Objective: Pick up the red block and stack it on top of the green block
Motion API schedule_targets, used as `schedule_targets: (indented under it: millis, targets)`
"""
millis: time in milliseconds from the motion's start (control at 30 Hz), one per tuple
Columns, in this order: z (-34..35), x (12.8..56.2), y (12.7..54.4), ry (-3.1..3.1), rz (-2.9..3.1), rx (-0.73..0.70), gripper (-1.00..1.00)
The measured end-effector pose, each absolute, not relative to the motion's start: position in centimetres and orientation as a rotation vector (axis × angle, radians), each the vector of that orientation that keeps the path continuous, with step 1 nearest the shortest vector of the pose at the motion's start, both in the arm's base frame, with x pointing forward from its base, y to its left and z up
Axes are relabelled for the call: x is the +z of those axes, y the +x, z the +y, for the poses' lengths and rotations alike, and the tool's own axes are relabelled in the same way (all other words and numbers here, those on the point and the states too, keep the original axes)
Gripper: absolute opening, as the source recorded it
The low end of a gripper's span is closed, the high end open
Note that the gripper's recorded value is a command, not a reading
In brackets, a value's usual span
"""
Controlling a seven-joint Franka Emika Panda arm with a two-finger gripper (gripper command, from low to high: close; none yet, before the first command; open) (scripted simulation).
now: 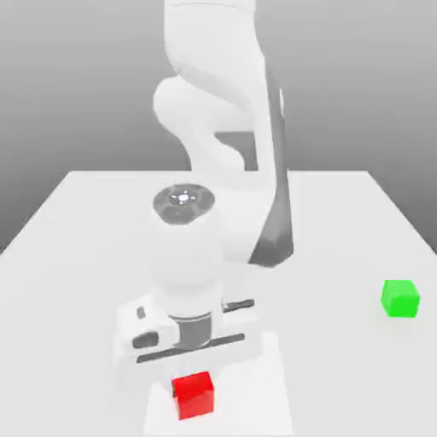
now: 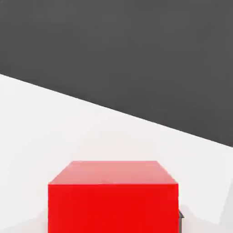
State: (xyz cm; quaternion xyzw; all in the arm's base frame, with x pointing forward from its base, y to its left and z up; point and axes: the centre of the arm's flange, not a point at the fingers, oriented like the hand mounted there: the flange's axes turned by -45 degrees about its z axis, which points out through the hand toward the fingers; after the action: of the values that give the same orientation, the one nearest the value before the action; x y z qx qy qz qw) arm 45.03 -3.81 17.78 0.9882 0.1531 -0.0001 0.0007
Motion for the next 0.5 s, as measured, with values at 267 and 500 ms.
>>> schedule_targets:
  millis: [267,500]
  targets:
    - [11.0,22.0,42.3,3.01,0.974,-0.005,-1.0]
    - [29.0,23.8,30.1,2.68,1.676,-0.01,-1.0]
